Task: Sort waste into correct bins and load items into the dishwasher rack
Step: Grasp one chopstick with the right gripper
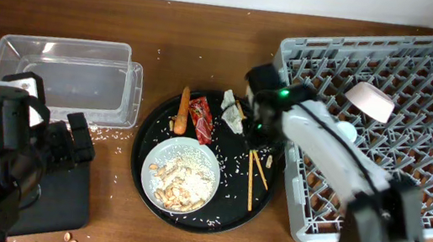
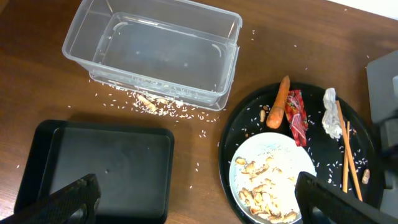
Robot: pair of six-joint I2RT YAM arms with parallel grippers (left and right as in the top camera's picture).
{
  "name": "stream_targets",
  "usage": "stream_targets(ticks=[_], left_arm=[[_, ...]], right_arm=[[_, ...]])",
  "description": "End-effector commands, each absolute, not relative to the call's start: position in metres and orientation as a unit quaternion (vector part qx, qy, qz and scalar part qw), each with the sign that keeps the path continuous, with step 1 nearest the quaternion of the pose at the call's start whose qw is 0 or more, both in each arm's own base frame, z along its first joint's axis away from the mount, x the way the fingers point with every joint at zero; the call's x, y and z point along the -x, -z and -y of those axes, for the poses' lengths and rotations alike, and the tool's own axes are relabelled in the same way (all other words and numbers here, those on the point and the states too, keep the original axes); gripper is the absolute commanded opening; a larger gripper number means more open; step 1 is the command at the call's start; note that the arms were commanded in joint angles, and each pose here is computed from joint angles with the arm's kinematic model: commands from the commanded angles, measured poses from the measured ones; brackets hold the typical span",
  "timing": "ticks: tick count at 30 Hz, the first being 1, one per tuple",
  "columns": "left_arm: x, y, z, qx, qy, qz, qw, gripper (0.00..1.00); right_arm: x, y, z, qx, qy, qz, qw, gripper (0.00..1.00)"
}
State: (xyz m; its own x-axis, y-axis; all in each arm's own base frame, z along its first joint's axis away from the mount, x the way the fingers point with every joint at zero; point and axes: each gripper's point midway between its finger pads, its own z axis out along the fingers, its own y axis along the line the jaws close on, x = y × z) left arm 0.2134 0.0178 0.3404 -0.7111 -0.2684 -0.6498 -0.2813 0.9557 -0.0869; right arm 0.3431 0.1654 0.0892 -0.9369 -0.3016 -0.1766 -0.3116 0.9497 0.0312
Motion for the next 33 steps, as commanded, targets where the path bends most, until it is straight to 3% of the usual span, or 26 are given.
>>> stream_targets(ticks=[1, 6, 8, 9, 14, 22, 25, 28, 30, 33], left_arm=[[-0.213, -0.341, -0.022, 0.159, -0.017, -0.922, 0.352, 0.99], [-0.213, -0.341, -0.022, 0.159, -0.017, -0.922, 0.352, 0.99], [-0.213, -0.341, -0.022, 0.159, -0.017, -0.922, 0.352, 0.99], [-0.213, -0.341, -0.022, 0.159, -0.017, -0.922, 0.352, 0.99], [-0.213, -0.341, -0.022, 0.159, -0.017, -0.922, 0.352, 0.99], [-0.212, -0.341, -0.022, 0.159, -0.017, -0.922, 0.351, 0.99], [-0.212, -0.341, -0.022, 0.159, -0.017, -0.922, 0.351, 0.99], [-0.212, -0.341, -0.022, 0.159, -0.017, -0.922, 0.351, 0.99], [-0.212, -0.341, -0.022, 0.159, -0.017, -0.922, 0.351, 0.99], [-0.212, -0.341, -0.022, 0.159, -0.017, -0.922, 0.351, 0.99]], right_arm=[[-0.37, -0.162, -0.129, 0.105, -0.012, -0.975, 0.196, 0.04], [-0.369, -0.173, -0.125, 0.111, -0.094, -0.97, 0.193, 0.06], [-0.36, -0.159, -0.14, 0.134, -0.109, -0.971, 0.168, 0.28], [-0.354, -0.144, -0.148, 0.148, -0.102, -0.972, 0.149, 0.34], [-0.342, -0.07, -0.17, 0.189, -0.052, -0.977, 0.084, 0.4], [-0.342, -0.009, -0.175, 0.192, -0.039, -0.98, 0.03, 0.4], [-0.341, -0.005, -0.176, 0.193, -0.042, -0.98, 0.025, 0.24], [-0.343, -0.005, -0.178, 0.192, -0.044, -0.98, 0.028, 0.18], [-0.344, -0.005, -0.178, 0.185, -0.044, -0.981, 0.03, 0.08], [-0.342, -0.007, -0.175, 0.179, -0.039, -0.983, 0.026, 0.04]])
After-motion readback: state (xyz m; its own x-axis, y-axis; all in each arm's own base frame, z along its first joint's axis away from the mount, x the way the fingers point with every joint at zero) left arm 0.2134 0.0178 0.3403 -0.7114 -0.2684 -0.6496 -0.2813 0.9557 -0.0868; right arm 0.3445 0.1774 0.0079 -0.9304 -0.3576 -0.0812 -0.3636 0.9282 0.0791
